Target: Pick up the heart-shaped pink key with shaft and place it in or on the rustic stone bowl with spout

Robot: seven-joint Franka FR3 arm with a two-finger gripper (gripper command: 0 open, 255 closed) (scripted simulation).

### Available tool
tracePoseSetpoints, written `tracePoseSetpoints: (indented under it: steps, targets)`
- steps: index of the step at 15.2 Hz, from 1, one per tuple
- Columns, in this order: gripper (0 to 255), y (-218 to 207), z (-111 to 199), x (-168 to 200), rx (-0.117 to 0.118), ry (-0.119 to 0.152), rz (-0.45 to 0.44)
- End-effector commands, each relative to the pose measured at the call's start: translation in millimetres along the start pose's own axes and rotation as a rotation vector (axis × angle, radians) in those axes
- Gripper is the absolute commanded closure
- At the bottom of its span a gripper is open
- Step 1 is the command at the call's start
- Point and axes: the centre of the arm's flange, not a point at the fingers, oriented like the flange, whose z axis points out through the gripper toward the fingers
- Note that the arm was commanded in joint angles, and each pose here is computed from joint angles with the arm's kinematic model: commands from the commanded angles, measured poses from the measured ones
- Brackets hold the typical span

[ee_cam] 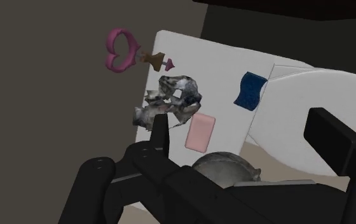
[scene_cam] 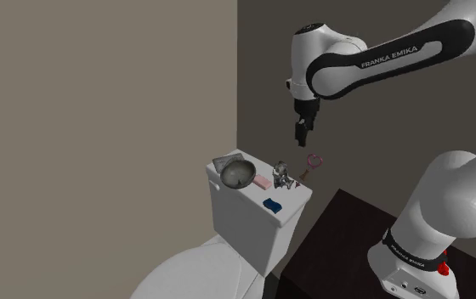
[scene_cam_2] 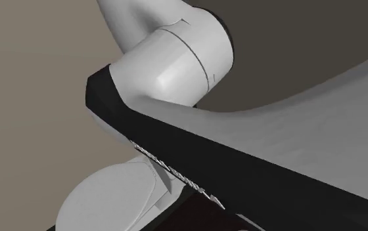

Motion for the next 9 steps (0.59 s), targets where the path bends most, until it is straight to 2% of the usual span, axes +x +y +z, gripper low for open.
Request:
tracePoseSetpoints:
  steps: [1, 9]
  targets:
    - [0, 3.8, 26.4, 11.0, -0.015, -0.029, -0.036]
    - [0, 16.6, 129.1, 48.1, -0.074, -0.143, -0.171]
